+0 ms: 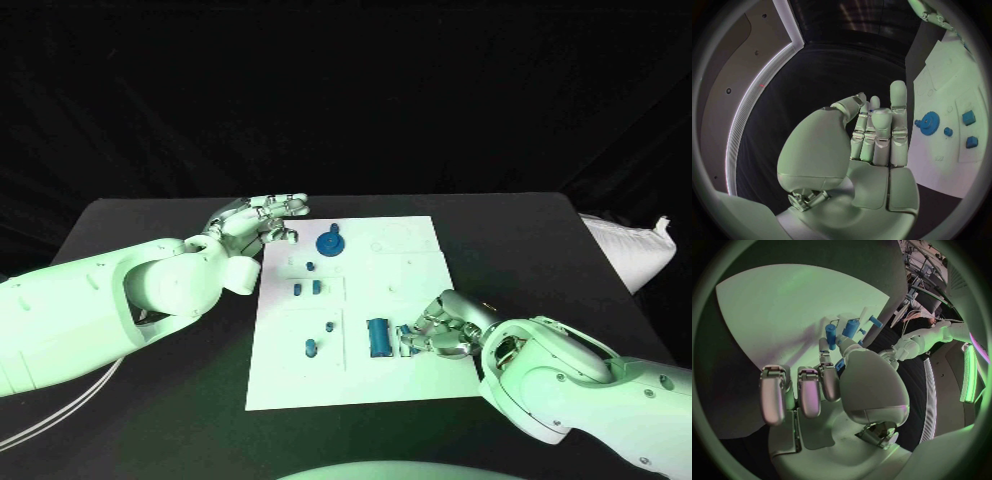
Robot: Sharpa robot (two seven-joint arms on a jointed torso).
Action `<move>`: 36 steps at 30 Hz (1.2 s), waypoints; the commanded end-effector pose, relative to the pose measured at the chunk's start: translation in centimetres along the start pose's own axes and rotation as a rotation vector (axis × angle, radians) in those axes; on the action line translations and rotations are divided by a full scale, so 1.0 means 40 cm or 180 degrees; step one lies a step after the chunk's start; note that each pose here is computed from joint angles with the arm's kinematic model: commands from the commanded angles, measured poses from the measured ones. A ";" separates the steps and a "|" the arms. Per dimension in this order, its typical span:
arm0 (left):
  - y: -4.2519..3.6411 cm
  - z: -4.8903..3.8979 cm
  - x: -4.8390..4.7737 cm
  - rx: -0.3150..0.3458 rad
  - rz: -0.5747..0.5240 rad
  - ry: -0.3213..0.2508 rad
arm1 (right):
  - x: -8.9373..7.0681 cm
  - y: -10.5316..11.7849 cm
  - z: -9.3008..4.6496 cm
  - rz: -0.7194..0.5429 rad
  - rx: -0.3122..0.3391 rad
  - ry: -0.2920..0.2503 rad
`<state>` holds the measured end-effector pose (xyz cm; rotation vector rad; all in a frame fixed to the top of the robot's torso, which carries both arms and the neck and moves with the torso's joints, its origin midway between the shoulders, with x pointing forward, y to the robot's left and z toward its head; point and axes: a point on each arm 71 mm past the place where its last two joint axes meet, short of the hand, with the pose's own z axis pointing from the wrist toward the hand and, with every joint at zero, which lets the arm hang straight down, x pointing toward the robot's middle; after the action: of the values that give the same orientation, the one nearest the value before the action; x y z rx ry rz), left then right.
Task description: Assemble the parts on the task board
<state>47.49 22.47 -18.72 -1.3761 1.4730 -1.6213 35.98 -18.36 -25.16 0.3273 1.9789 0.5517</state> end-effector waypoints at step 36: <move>0.000 -0.001 0.008 -0.0004 -0.0015 0.0086 | 0.009 0.009 0.012 -0.0306 -0.0083 0.0037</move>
<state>47.43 22.42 -18.73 -1.3777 1.4800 -1.6228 36.30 -17.91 -25.54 0.2386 1.9965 0.5222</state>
